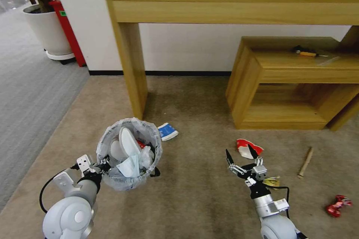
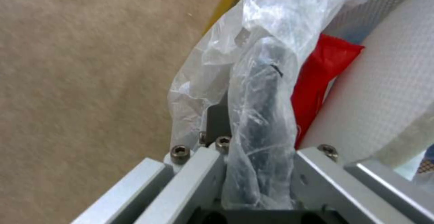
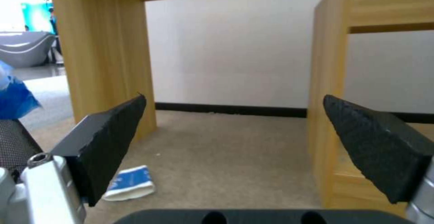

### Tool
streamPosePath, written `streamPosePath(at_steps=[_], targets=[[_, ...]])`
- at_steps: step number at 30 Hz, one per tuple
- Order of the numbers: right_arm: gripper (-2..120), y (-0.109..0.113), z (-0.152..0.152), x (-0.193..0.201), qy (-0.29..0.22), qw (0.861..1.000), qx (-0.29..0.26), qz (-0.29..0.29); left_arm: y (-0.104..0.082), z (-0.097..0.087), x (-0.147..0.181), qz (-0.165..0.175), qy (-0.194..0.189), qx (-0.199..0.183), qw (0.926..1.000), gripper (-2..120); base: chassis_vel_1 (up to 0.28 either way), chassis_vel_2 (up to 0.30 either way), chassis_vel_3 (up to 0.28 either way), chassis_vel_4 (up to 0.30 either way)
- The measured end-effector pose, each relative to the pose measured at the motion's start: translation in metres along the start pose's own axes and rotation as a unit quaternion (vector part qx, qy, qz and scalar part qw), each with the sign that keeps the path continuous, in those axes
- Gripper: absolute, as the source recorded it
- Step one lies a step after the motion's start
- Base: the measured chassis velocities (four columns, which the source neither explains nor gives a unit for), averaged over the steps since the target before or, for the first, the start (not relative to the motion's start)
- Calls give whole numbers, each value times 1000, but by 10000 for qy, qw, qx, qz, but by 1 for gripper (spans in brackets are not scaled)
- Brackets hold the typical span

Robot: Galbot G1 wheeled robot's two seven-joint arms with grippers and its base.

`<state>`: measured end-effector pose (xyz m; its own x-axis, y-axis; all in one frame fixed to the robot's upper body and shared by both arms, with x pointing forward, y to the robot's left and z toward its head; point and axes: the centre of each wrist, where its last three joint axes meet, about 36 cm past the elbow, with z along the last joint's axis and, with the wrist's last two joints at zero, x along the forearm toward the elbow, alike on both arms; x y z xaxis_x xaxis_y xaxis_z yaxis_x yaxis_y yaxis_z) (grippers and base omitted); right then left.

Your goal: Pick up the trash bin and place the garbage on the floor into it.

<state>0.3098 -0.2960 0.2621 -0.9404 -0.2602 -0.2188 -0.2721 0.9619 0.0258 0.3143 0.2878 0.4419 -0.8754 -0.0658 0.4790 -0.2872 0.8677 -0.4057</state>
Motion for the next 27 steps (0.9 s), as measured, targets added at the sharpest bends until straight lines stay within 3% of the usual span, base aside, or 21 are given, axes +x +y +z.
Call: streamPosePath(at_steps=[21, 27], targets=[[100, 6, 9, 14, 43, 9999, 66, -130, 4, 0, 1, -64, -4, -9, 10000, 0, -119, -127, 128, 118], [100, -1, 20, 31, 263, 9985, 469, -133, 7, 1, 3, -113, -2, -3, 9999, 0, -26, -15, 18, 22]])
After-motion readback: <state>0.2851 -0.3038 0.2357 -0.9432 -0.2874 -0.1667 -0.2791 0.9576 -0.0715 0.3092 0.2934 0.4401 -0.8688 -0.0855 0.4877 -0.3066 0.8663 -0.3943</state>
